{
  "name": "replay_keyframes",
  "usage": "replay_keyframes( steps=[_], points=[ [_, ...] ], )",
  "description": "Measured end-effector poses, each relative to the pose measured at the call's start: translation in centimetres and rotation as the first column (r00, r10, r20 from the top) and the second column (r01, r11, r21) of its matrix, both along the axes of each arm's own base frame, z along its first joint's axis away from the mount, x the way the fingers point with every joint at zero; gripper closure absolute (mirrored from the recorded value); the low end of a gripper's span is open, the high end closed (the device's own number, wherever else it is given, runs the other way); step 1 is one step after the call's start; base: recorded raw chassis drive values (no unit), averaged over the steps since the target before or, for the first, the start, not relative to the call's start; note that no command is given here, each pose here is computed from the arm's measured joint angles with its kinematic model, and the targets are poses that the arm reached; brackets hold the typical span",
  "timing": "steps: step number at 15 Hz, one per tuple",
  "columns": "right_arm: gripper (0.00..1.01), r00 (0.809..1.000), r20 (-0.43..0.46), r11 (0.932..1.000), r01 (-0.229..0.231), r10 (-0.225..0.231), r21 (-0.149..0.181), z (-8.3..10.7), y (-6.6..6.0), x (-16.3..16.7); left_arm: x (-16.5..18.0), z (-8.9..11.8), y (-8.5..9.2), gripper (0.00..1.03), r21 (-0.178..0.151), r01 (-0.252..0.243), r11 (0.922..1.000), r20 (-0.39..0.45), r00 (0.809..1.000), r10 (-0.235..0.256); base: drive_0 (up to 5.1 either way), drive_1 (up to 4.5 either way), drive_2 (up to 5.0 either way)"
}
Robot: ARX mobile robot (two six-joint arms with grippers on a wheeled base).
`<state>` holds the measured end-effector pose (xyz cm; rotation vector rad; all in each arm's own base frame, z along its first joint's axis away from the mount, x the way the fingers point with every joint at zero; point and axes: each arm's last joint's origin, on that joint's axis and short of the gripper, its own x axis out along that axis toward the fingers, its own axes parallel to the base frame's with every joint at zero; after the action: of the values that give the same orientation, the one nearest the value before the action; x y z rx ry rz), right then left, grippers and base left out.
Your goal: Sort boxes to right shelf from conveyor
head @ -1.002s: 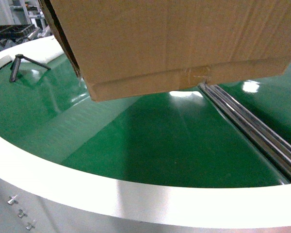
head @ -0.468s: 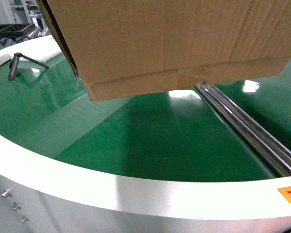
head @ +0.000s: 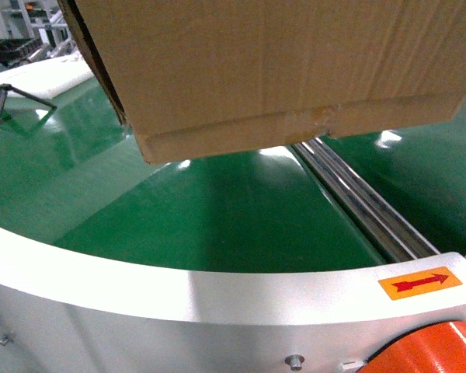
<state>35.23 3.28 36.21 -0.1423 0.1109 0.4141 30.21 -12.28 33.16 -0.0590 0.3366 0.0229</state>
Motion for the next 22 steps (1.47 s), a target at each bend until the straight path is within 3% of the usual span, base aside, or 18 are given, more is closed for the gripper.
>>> replay_keyframes(
  steps=[22],
  points=[
    [0.99, 1.0, 0.0, 1.0, 0.004, -0.004, 0.001, 0.0, -0.2, 0.02, -0.03, -0.01, -0.1, 1.01, -0.001, 0.006, 1.0, 0.0, 1.0, -0.006, -1.6, -1.55, -1.6]
  ],
)
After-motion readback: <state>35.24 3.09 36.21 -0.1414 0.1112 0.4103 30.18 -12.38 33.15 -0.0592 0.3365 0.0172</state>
